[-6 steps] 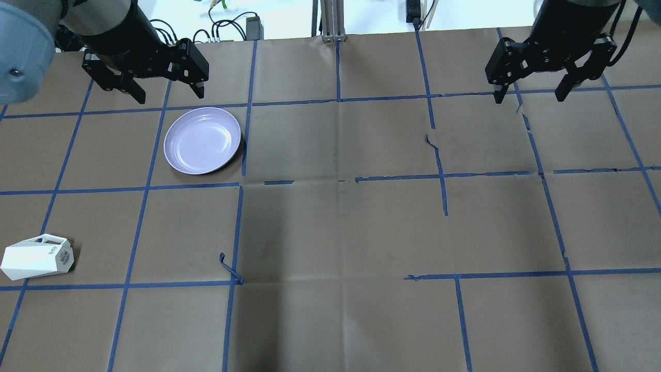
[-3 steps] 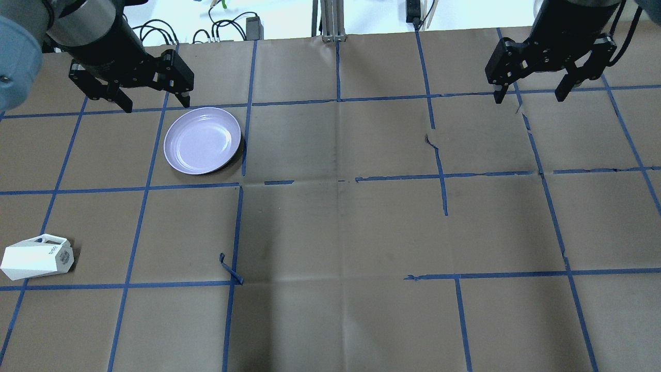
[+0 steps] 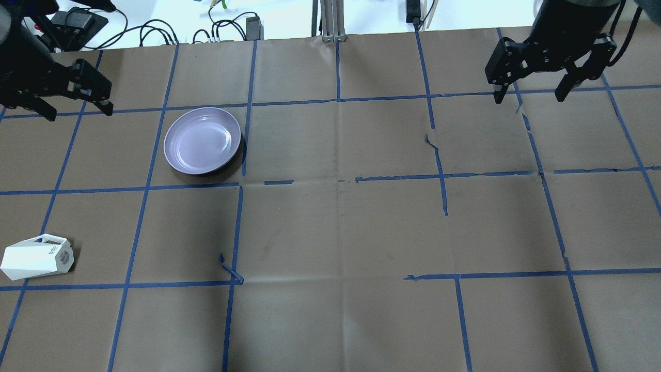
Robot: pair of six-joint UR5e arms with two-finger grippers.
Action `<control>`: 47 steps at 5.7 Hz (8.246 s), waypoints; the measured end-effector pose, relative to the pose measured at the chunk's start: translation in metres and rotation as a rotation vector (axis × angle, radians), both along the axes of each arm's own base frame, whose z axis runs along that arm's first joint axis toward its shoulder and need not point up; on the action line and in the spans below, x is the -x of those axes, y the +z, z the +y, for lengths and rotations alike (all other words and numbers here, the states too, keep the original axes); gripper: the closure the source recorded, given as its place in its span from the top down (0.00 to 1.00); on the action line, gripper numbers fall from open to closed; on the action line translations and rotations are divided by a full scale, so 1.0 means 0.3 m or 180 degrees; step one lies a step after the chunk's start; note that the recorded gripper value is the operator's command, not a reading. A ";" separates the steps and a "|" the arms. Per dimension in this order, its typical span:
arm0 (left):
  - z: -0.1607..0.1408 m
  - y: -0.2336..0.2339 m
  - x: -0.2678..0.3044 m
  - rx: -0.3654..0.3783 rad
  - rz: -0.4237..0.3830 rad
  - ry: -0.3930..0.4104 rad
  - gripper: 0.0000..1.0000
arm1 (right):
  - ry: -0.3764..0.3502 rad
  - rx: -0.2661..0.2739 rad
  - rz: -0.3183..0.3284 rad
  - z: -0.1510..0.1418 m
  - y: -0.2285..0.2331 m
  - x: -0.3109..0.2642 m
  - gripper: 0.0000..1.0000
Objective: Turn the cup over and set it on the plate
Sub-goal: 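Move the left gripper down toward the white faceted cup lying on its side, then lower the left gripper onto the cup and close on its base, then lift the cup with the left gripper and rotate it upright, then carry the cup with the left gripper over the lavender plate, then lower the cup onto the plate and open the left gripper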
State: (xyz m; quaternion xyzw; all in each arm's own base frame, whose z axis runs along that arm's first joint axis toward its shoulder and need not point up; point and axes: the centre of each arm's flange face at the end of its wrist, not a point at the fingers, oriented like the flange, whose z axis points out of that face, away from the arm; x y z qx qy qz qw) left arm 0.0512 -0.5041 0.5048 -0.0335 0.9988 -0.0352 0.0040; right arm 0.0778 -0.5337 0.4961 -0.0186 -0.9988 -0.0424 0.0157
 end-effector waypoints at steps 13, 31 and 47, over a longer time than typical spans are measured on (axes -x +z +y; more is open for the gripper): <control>0.408 -1.017 -1.335 0.0101 0.2462 -0.0811 0.95 | 0.0000 0.0000 0.0000 0.000 0.000 0.000 1.00; -0.337 -0.465 0.308 -0.0188 0.0059 -0.1939 0.01 | 0.0000 0.0001 0.0000 0.000 0.000 0.000 1.00; -0.278 -0.292 0.696 -0.0033 -0.0106 -0.1053 0.98 | 0.0000 0.0000 0.0000 0.000 0.000 0.000 1.00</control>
